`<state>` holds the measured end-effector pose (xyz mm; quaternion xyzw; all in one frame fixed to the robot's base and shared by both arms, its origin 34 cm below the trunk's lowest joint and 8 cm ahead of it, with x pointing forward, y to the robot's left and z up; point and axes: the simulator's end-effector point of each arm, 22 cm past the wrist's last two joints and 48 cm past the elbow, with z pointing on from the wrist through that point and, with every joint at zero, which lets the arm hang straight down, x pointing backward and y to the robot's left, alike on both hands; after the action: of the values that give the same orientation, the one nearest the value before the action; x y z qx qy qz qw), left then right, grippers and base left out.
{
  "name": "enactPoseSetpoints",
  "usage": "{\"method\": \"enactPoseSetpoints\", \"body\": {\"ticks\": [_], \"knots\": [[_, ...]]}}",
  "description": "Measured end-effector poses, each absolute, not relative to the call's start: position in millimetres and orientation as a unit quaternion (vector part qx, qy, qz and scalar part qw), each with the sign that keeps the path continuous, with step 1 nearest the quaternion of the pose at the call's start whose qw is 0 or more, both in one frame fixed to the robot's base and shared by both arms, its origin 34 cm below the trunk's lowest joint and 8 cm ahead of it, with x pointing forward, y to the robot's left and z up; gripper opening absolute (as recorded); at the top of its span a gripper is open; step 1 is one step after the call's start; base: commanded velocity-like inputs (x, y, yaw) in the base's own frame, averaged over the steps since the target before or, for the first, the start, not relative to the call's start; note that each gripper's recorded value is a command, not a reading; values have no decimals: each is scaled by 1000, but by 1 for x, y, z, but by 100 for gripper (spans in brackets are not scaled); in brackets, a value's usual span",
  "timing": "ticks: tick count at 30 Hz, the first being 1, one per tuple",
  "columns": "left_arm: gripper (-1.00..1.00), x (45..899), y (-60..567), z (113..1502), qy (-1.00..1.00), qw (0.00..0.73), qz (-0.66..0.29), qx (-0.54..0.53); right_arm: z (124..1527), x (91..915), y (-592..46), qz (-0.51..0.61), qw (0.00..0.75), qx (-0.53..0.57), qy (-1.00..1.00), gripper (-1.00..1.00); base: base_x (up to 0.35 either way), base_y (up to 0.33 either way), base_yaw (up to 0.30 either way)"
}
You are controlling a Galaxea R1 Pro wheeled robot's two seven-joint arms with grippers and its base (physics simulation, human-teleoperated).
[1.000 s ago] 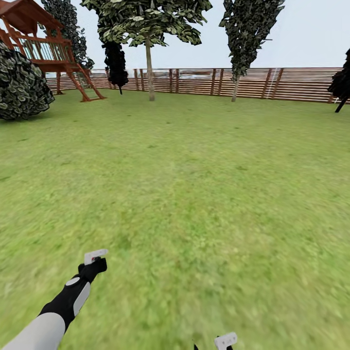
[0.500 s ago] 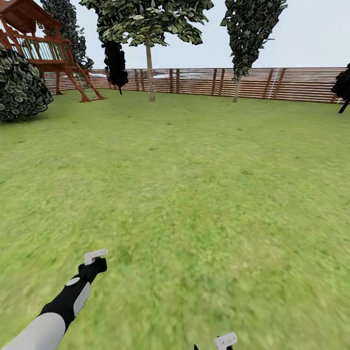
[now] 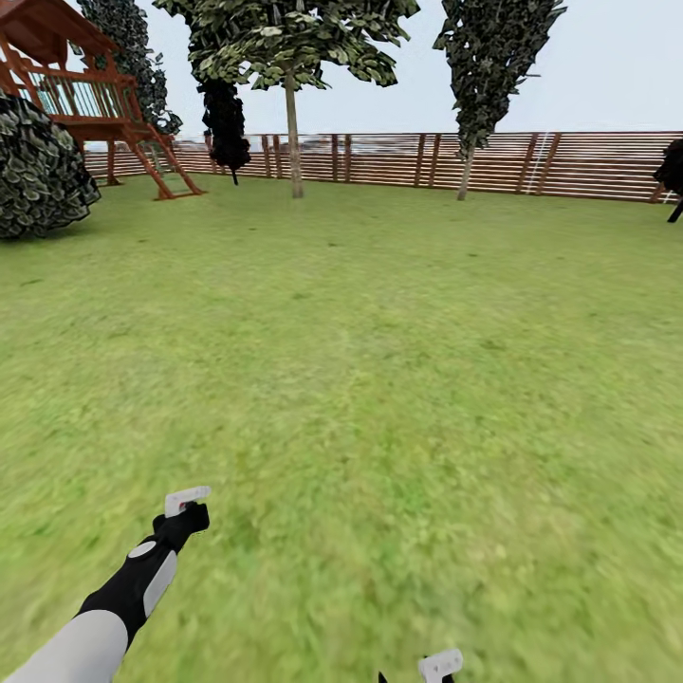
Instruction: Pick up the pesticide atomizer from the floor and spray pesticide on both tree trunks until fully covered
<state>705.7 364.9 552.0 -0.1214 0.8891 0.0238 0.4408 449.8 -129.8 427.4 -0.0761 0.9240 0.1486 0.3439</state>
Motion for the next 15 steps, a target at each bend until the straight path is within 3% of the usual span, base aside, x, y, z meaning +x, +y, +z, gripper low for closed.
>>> {"method": "enactPoseSetpoints", "body": {"ticks": [15], "knots": [[-100, 706, 365, 553, 889, 442, 24, -122, 427, 450, -130, 149, 344, -76, 924, 100, 338, 102, 0]]}}
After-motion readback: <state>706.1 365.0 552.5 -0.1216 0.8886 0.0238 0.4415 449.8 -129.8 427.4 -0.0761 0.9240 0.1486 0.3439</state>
